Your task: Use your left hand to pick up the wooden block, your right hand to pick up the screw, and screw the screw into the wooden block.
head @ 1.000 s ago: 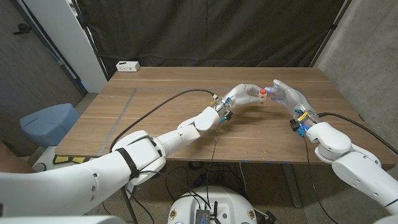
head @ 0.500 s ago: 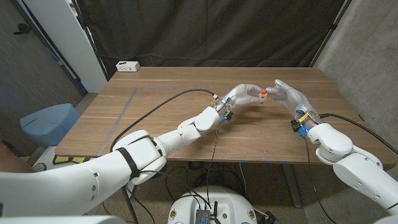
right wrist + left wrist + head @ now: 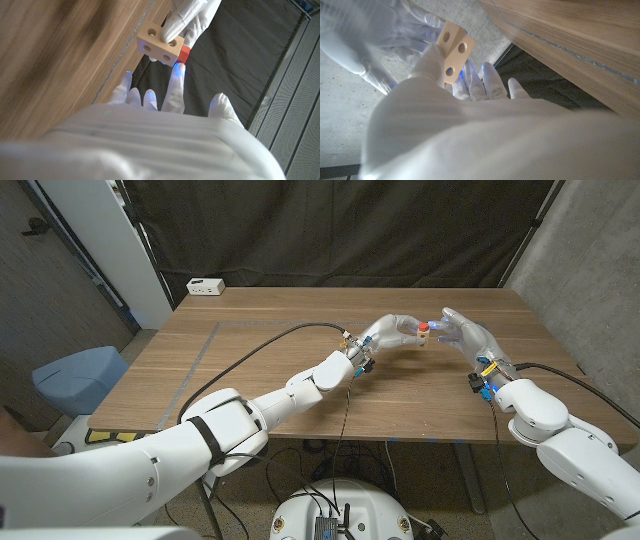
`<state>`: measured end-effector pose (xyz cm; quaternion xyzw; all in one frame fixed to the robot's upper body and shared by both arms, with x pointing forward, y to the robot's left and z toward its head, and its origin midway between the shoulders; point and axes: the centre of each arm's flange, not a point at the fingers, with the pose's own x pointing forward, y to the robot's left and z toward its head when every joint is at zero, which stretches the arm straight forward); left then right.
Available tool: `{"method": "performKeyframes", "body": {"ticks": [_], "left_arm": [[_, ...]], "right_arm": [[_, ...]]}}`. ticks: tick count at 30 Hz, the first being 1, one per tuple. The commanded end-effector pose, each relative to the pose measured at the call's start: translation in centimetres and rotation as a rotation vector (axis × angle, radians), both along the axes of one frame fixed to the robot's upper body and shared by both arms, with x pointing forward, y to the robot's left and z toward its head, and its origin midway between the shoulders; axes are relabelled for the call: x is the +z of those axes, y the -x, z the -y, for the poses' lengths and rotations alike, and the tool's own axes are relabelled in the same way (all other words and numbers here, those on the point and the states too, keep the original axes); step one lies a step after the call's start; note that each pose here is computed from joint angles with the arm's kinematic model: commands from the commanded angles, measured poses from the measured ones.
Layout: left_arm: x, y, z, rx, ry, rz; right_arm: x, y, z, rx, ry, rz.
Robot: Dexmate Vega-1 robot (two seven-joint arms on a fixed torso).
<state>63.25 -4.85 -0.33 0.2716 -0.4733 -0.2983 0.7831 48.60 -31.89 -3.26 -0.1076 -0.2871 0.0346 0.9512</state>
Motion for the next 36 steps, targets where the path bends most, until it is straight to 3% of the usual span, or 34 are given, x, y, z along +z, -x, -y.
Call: {"method": "performKeyframes", "body": {"ticks": [1,36], "left_arm": [[-0.17,-0.05,-0.01,0.000,0.000,-0.008],[-0.10,-0.41,0.23,0.006,-0.009,-0.024]], "right_arm": [[-0.28,0.47,-0.10,-0.003,0.000,-0.004],[-0.74,0.60,-0.06,0.026,0.002,-0.018]]}}
